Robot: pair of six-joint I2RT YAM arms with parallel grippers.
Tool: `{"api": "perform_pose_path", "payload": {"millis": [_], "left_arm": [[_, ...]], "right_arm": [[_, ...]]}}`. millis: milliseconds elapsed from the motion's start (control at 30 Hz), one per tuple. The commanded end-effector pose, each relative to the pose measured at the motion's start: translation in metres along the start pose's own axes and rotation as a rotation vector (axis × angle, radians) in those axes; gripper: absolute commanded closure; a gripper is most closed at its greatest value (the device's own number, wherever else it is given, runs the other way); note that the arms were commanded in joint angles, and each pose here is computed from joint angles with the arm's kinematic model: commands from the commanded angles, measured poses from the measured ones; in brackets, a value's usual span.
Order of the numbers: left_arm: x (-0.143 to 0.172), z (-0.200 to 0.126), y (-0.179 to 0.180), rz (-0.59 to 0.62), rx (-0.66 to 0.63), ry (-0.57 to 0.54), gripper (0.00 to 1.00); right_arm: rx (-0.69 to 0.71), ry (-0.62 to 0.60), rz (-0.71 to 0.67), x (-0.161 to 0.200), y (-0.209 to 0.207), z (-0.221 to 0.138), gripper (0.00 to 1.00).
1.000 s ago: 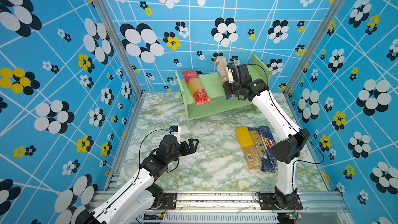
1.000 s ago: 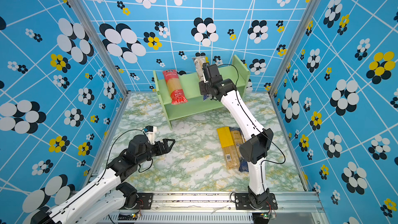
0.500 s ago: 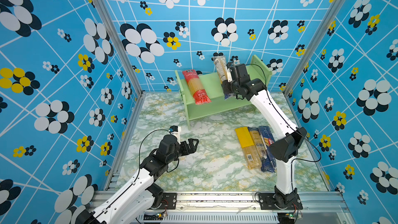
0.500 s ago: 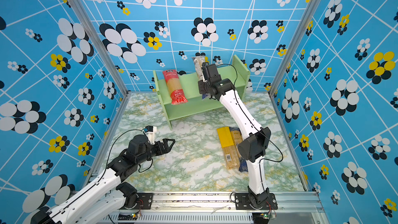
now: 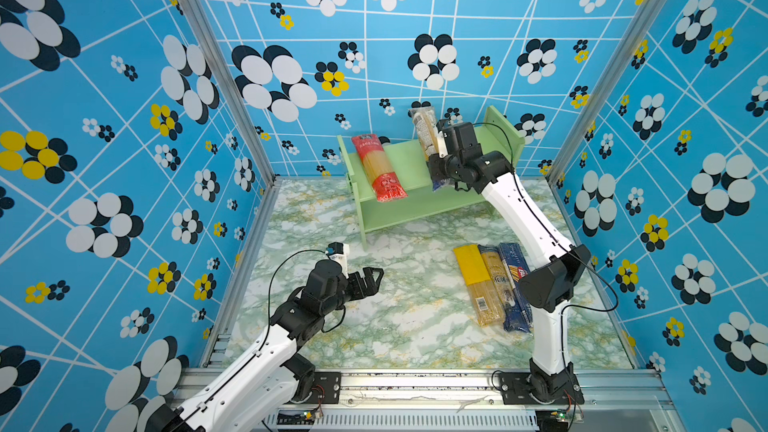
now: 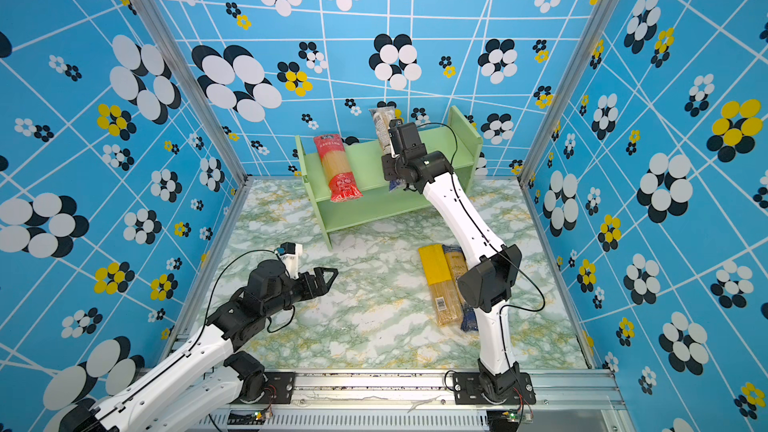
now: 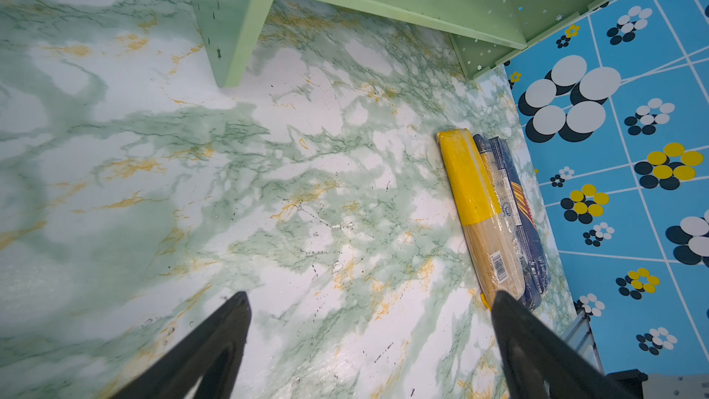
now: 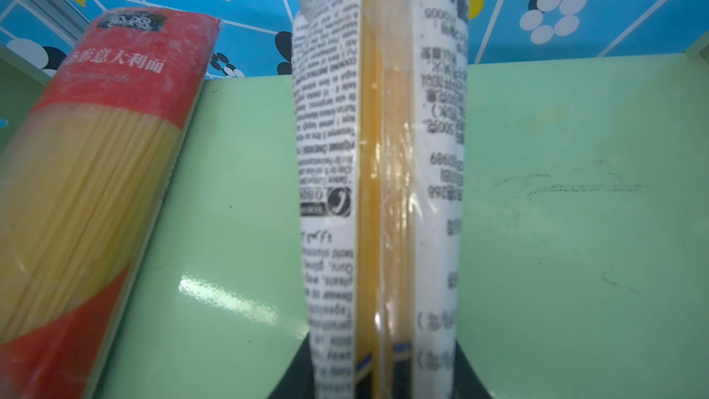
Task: Arrange pasta packages on shelves
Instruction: Place the pasta bag on the shelf.
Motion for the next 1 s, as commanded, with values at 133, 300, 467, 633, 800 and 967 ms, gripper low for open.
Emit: {"api": "perform_pose_path", "payload": {"millis": [133,300,467,633,800,967], "left_arm": [[-0.01,-0.006,-0.008,0.001,0.023,-0.038,0.01],[-0.009,-0.008,-0.008,0.001,0.018,-0.044,0.01],[-0.009,-0.009,-0.007,-0.001,0.015,-0.045,0.01],[-0.009,-0.01,-0.007,0.0,0.014,-0.046,0.01],[-0.009,-0.009,-0.007,-0.001,0.013,-0.045,0.01],[-0.008,-0.008,-0.006,-0.001,0.014,-0.043,0.01]], "right_arm": [[-0.01,-0.112,0.012,-0.021,-0.001,-0.002,0.97],[-0.003,-0.093,0.002,-0.016,-0.001,0.004,0.95],[0.003,-0.073,-0.004,-0.01,-0.001,0.009,0.92],[0.01,-0.062,-0.007,-0.006,-0.002,0.012,0.91],[0.012,-0.053,-0.008,-0.003,-0.002,0.014,0.9],[0.013,-0.044,-0.007,0.0,-0.001,0.016,0.9]]}}
Point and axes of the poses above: each gripper's point midway between its finger pads, its own z axis out along the fingers, its own y axis along the line the jaws close on, x = y × z, the point moved 7 cm from there along -z, back along the fingers, and after that the axes turned 2 degrees about -z, right-handed, at the moved point
